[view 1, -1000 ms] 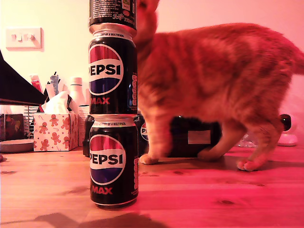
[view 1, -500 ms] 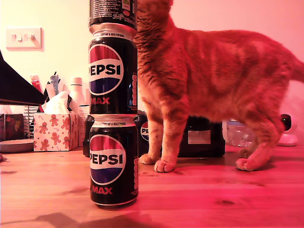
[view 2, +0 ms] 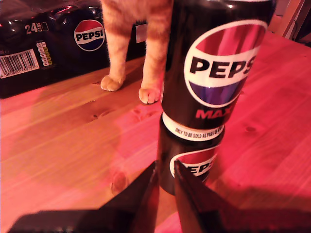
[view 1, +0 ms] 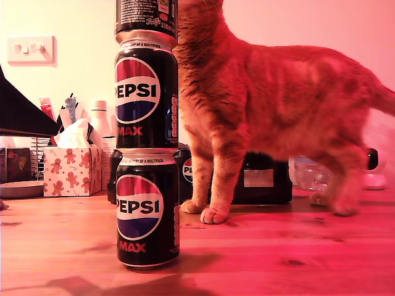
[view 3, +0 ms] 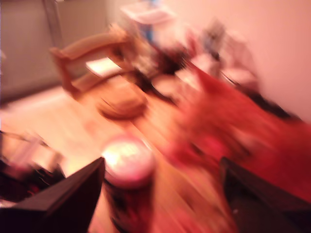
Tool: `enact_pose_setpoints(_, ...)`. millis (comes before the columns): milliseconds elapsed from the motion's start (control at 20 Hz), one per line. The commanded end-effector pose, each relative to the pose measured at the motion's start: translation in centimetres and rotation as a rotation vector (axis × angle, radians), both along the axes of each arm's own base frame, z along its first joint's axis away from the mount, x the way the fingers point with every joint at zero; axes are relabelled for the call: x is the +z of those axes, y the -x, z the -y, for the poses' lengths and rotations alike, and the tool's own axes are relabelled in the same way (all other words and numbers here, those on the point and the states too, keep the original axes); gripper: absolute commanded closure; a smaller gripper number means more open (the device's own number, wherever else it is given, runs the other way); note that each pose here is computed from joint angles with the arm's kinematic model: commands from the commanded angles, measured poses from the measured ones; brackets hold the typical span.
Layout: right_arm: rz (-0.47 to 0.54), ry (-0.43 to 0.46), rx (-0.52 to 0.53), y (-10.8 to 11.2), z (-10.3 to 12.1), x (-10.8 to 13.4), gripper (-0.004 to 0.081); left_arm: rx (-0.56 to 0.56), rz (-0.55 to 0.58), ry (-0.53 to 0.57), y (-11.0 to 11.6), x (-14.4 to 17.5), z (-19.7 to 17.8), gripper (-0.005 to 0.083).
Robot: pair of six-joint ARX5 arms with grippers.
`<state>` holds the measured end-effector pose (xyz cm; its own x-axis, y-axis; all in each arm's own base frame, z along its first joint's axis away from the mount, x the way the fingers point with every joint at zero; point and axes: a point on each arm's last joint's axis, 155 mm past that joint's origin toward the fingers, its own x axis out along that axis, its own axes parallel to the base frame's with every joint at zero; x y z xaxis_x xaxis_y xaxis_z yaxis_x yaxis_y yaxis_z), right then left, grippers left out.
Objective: Stack up the Pepsi cans on top of each other
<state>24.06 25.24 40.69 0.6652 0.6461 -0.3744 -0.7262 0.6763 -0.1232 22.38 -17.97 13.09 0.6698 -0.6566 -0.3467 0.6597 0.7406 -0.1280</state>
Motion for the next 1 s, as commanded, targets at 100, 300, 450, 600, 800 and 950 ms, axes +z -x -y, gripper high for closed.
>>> enact_pose_setpoints(100, 0.042, -0.021, -0.056, 0.3, 1.9, 1.7, 0.0664, -0.002, 0.015, 0.014, 0.0, 0.1, 0.1, 0.0699)
enact_pose_setpoints(300, 0.052, -0.02, -0.074, -0.3, 1.8, 1.7, 0.072, 0.033, 0.037, 0.006, -0.6, 0.4, -0.4, 0.0757)
enact_pose_setpoints(450, 0.037, 0.04, -0.159, -1.5, 3.6, 0.5, 0.078, 0.052, 0.079, 0.018, -1.1, 1.3, -0.5, 0.0798)
enact_pose_setpoints(600, 0.041, 0.038, -0.226, -2.6, 5.5, 0.7, 0.078, 0.107, 0.092, 0.004, -1.9, 1.4, -1.4, 0.0797)
enact_pose_setpoints(800, 0.034, 0.045, -0.318, -3.5, 8.7, -0.1, 0.0781, 0.151, 0.115, -0.007, -2.6, 1.7, -2.4, 0.0797)
enact_pose_setpoints(950, 0.05, 0.024, -0.382, -3.3, 11.2, -0.8, 0.078, 0.175, 0.132, 0.002, -3.1, 2.1, -3.0, 0.0797)
